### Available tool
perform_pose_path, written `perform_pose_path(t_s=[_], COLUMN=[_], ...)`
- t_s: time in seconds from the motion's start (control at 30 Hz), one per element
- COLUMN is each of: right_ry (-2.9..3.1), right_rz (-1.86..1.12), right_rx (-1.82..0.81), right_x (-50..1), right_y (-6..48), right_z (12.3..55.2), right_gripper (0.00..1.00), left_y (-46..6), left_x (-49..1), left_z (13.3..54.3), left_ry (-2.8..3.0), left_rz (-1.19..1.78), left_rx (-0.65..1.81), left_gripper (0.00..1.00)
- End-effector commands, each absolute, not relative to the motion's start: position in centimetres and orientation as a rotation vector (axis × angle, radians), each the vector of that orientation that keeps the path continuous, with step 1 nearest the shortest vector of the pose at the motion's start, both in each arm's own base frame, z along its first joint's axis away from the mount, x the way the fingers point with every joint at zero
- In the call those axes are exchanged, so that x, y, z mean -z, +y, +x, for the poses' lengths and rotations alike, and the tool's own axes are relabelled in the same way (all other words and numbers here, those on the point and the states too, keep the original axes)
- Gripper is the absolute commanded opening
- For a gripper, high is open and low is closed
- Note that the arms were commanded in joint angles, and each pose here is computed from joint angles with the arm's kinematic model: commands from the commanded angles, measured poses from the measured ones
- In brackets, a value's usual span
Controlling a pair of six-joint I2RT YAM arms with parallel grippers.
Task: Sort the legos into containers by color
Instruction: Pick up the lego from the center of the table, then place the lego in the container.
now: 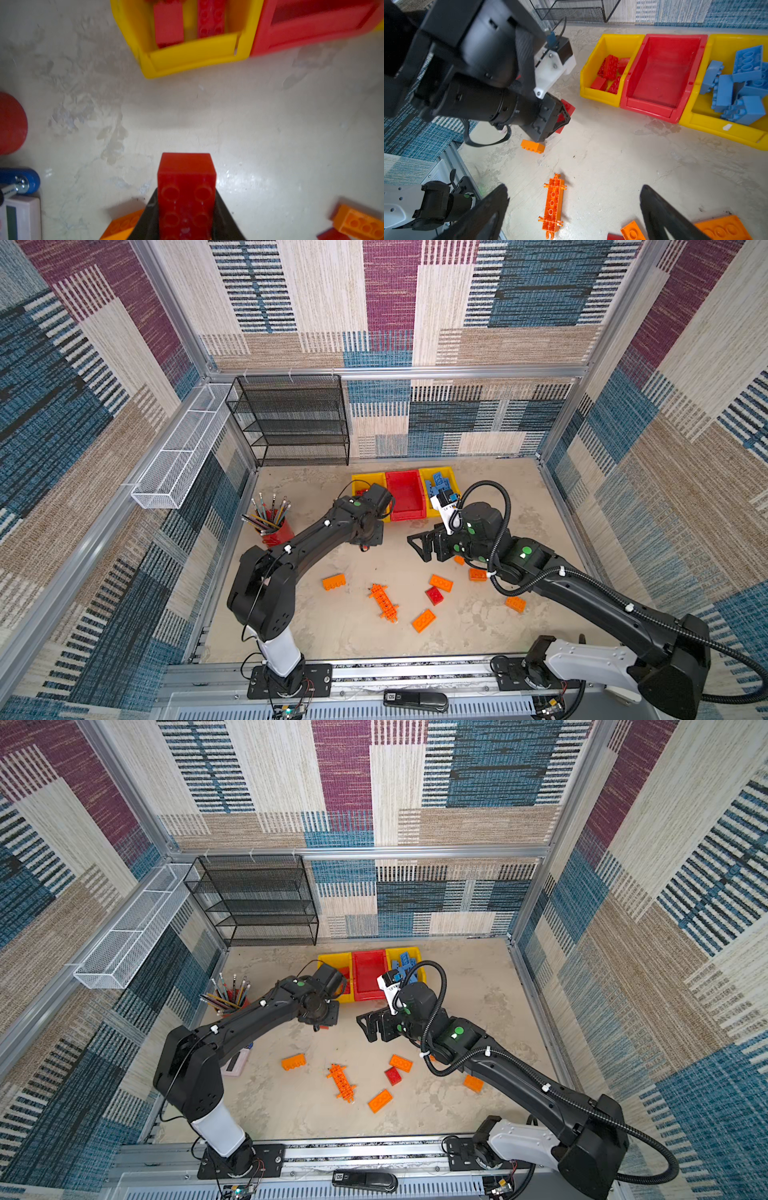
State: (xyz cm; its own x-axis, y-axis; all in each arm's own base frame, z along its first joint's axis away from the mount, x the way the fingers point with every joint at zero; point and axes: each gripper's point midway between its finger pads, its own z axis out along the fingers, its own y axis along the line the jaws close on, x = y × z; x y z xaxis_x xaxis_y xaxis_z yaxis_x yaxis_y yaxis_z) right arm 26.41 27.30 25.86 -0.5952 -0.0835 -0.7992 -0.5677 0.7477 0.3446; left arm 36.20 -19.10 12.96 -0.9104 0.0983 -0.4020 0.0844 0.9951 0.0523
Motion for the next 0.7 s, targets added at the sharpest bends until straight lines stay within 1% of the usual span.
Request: perform_pose_path(t_s=[0.0,0.23,0.37,0.43,0.5,0.53,0.57,0.63,0.67], right_ry=[2.058,2.041,2.049,2.059,2.067,2.072,2.078,2.088,2.093], right_rz=[-0.465,-0.429,-0.41,-0.402,-0.402,-0.402,-0.405,-0.406,-0.406], right_rx=[-0.695,-0.618,-0.597,-0.592,-0.585,-0.58,-0.576,-0.57,-0.571], right_x=[-27.7,-28.4,-28.2,-28.0,-27.7,-27.6,-27.4,-27.0,-26.9], right_y=[26.7,25.6,25.3,25.1,25.1,25.0,25.1,25.1,25.2], right_z=[27.3,28.2,28.8,29.1,29.4,29.6,29.8,30.3,30.4], right_gripper=[0.99,0.99,0.99,0.99,0.99,0.99,0.99,0.99,0.99], left_y=[-18.9,-20.4,-20.5,-20.5,-20.5,-20.5,-20.5,-20.7,-20.9], left_x=[-13.9,-14.2,-13.5,-12.8,-12.2,-11.9,-11.7,-11.4,-11.3], left_z=[38.5,46.3,49.7,50.9,51.8,52.2,52.4,52.7,52.7], left_ry=[2.715,2.699,2.707,2.715,2.717,2.72,2.722,2.723,2.721], left_rz=[0.214,0.201,0.181,0.165,0.15,0.143,0.136,0.131,0.137], left_rx=[-0.114,-0.087,-0.084,-0.052,-0.032,-0.018,-0.006,0.021,0.031], left_gripper=[0.2,0.2,0.2,0.22,0.27,0.32,0.38,0.54,0.58])
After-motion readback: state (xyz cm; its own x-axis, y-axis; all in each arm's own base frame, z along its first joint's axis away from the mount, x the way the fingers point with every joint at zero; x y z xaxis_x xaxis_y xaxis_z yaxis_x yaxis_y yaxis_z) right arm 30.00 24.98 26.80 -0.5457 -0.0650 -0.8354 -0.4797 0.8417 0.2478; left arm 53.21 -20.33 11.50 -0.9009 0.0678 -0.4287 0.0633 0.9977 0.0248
